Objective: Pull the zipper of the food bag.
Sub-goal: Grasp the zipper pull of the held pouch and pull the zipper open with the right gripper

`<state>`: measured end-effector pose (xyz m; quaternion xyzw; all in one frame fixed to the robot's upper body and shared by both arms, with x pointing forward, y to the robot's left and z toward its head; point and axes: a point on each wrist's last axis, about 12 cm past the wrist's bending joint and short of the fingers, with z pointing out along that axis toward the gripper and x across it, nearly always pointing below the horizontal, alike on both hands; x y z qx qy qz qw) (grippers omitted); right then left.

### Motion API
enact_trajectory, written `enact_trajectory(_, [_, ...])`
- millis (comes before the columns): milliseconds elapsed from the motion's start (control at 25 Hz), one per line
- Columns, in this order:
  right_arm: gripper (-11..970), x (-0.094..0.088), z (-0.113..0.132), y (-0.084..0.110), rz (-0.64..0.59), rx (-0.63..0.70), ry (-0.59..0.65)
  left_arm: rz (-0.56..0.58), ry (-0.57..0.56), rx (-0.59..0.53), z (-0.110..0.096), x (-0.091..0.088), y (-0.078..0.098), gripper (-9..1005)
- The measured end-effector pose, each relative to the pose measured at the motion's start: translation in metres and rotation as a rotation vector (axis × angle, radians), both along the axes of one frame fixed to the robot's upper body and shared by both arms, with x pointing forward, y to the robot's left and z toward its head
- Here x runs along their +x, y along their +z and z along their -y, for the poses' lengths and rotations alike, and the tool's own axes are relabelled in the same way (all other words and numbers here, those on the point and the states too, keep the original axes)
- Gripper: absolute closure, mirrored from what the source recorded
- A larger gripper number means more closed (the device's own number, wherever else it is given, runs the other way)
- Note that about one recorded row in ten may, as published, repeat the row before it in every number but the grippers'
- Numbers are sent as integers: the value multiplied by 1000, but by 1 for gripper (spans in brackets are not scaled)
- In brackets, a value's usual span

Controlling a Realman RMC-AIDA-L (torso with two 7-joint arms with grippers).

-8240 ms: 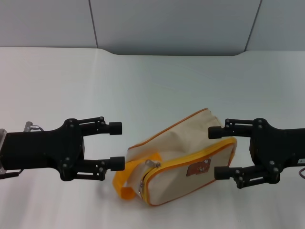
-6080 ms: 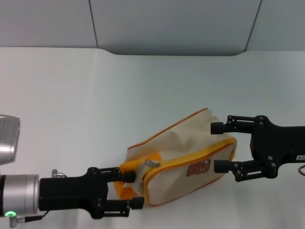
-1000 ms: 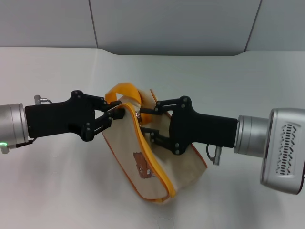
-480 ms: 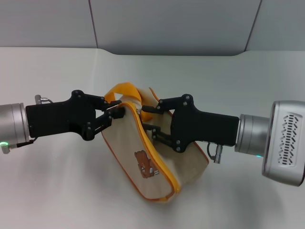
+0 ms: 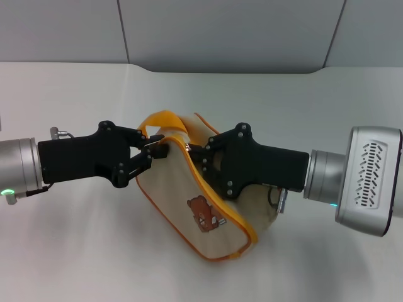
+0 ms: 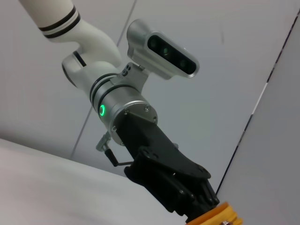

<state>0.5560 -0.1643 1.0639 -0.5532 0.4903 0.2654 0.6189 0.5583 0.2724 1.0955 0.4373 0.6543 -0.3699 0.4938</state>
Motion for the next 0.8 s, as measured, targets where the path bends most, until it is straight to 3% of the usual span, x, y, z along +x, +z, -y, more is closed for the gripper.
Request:
enact_trajectory(120, [961,1,0,0,0,2,-3,0,0,-1,0,0,0,880])
enact_trajectory(360, [961,-1,6,-1,16,-22,10,-1,47,-17,-5,0,-2,885])
enact_trajectory(520, [960,-9,21,-6,17,-70,38,1,142,-21,-14,4,-4,885])
enact_trajectory(800, [960,-23,46,-11,-60,-133,63,-8,211,-8,-22,6,-9,884])
